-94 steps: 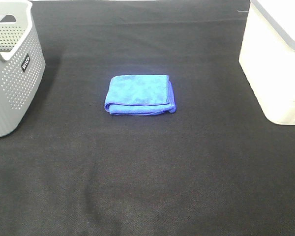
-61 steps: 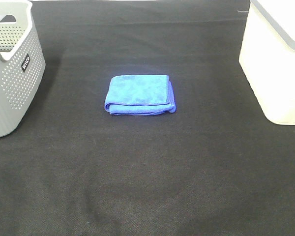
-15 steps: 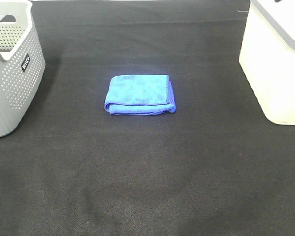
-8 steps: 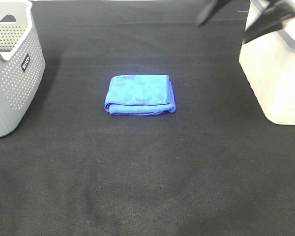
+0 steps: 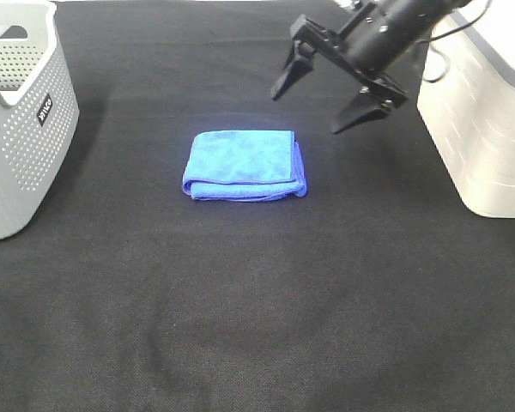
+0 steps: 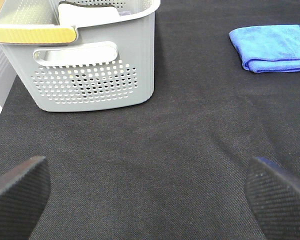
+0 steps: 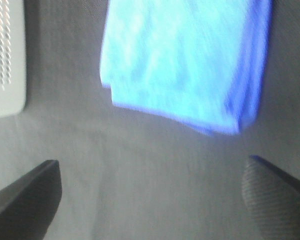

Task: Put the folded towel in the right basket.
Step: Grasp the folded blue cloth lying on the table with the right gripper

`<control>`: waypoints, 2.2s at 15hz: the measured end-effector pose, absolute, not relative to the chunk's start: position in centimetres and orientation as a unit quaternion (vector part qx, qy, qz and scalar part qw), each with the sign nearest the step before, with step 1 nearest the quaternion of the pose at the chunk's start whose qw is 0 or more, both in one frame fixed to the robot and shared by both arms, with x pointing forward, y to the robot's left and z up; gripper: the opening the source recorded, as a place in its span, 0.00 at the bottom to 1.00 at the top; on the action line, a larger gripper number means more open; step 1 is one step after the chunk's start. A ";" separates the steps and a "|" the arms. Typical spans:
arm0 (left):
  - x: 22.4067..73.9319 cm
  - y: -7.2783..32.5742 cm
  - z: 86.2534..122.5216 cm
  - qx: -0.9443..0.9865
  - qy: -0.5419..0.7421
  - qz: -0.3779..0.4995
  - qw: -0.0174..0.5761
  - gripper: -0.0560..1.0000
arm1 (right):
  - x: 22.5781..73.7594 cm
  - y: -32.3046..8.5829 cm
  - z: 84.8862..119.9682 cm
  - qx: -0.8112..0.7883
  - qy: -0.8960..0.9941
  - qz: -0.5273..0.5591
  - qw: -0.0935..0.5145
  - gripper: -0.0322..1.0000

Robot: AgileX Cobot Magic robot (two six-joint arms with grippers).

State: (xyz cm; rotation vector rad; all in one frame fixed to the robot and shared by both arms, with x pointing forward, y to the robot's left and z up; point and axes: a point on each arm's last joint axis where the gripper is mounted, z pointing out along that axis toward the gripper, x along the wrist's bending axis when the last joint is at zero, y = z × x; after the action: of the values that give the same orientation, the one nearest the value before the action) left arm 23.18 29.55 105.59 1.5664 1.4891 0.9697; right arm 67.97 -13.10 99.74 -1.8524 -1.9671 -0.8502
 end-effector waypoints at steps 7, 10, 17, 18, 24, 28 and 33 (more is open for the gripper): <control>23.2 29.5 105.6 0.613 0.582 0.379 0.377 0.99 | 73.1 -12.2 92.6 -0.634 -0.710 -0.257 0.167 0.92; 23.2 29.5 105.6 0.613 0.582 0.379 0.377 0.99 | 73.7 -13.6 91.7 -0.650 -0.698 -0.251 0.164 0.92; 23.2 29.5 105.6 0.613 0.582 0.379 0.377 0.99 | 74.8 -13.9 89.1 -0.672 -0.668 -0.273 0.169 0.92; 23.2 29.5 105.6 0.613 0.582 0.379 0.377 0.99 | 74.8 -13.9 89.1 -0.672 -0.668 -0.273 0.169 0.92; 23.2 29.5 105.6 0.613 0.582 0.379 0.377 0.99 | 74.8 -13.9 87.8 -0.676 -0.665 -0.266 0.174 0.91; 23.2 29.5 105.6 0.613 0.582 0.379 0.377 0.99 | 74.3 -11.2 87.1 -0.665 -0.668 -0.274 0.191 0.91; 23.2 29.5 105.6 0.613 0.582 0.379 0.377 0.99 | 72.6 -4.9 86.4 -0.645 -0.670 -0.305 0.206 0.79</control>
State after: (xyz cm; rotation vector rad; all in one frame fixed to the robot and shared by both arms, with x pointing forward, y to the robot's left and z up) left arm 23.18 29.55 105.59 1.5664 1.4891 0.9697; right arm 72.56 -4.91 86.38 -1.7977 -1.8663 -0.8503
